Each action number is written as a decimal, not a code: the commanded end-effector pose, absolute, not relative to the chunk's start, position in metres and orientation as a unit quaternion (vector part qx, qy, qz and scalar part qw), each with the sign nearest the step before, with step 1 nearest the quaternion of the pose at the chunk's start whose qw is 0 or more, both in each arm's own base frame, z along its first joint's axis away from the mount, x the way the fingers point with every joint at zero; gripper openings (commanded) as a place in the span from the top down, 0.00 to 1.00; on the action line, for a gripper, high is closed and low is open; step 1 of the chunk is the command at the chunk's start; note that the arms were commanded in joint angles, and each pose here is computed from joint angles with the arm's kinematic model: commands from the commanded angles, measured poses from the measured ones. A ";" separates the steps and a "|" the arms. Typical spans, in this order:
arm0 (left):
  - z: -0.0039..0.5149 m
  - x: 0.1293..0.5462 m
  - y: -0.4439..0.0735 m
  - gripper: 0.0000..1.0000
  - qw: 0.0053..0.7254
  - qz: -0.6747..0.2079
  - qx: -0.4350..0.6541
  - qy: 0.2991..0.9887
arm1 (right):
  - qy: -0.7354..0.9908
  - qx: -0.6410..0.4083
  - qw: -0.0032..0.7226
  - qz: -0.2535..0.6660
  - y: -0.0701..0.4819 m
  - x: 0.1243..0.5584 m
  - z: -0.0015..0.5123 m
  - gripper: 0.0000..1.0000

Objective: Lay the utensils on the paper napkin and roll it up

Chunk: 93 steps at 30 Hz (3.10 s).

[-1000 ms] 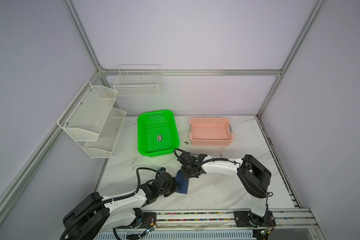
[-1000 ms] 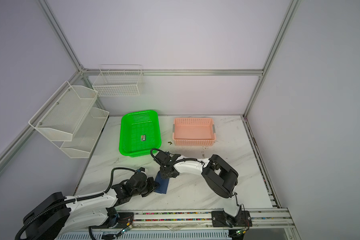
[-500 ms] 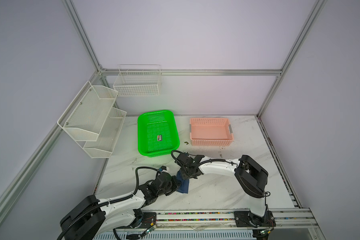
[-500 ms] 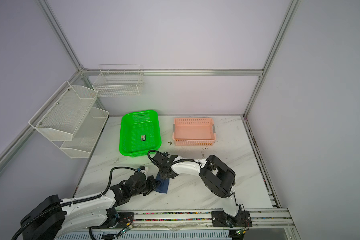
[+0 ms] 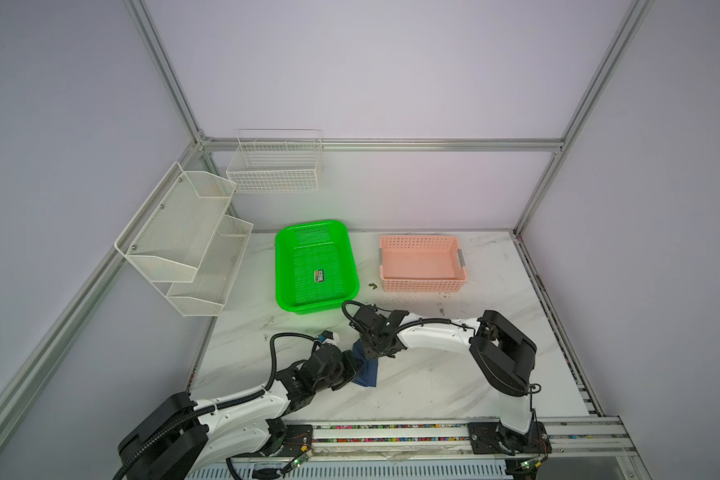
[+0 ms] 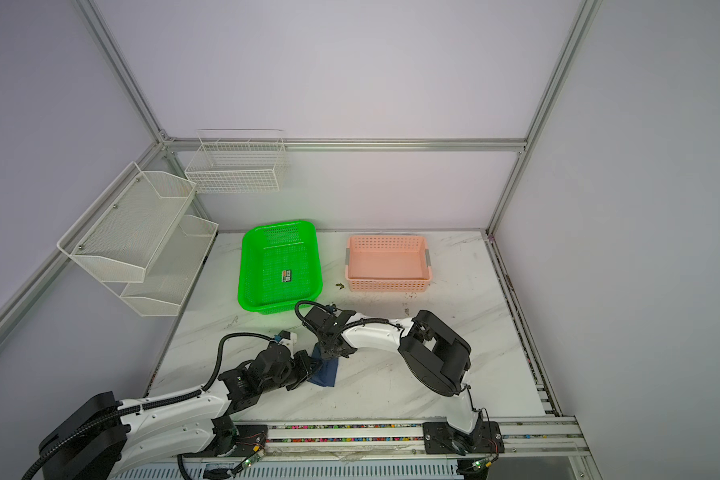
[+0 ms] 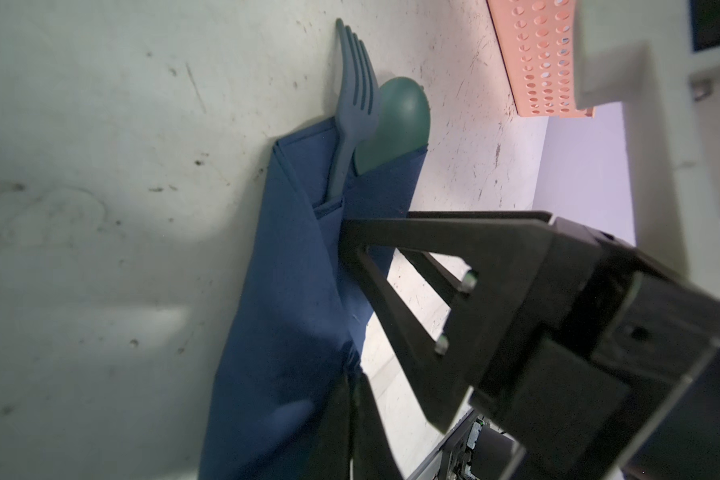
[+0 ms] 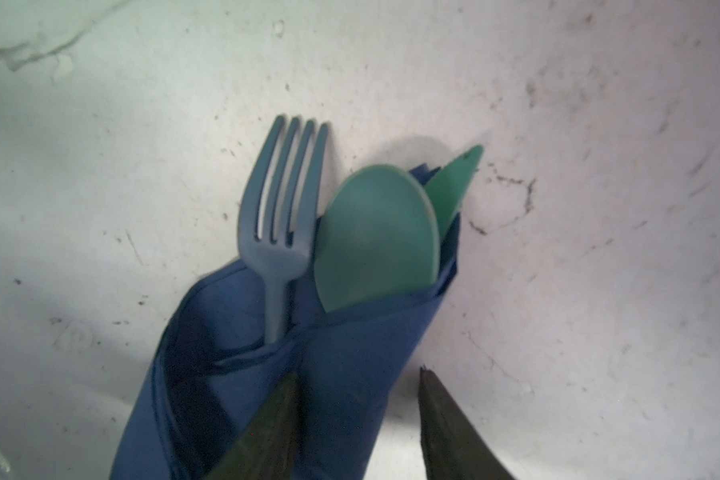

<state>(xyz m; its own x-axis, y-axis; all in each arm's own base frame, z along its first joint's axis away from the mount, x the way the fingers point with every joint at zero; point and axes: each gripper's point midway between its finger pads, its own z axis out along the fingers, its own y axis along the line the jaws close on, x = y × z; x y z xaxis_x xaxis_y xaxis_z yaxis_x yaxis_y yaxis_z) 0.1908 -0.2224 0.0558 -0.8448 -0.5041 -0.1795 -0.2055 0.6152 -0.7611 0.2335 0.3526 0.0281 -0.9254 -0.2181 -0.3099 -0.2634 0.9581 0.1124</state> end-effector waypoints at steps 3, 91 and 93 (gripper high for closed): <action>0.054 0.189 -0.217 1.00 0.187 -0.368 -0.212 0.886 | 0.978 -0.120 0.152 0.078 0.349 0.230 0.041 0.47; 0.035 0.183 -0.205 1.00 0.178 -0.340 -0.231 0.894 | 0.970 -0.109 0.212 0.042 0.358 0.241 0.070 0.46; 0.035 0.183 -0.204 1.00 0.178 -0.339 -0.231 0.894 | 0.971 -0.115 0.206 0.049 0.361 0.239 0.069 0.46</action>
<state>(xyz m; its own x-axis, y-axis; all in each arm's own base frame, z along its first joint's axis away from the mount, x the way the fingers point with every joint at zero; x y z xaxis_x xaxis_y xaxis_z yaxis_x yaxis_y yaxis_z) 0.1816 -0.2055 0.0334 -0.8397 -0.5200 -0.1566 -0.2871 0.6699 -0.6847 0.2421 0.3645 0.0610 -0.8881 -0.2153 -0.4062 -0.2529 0.9666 0.0406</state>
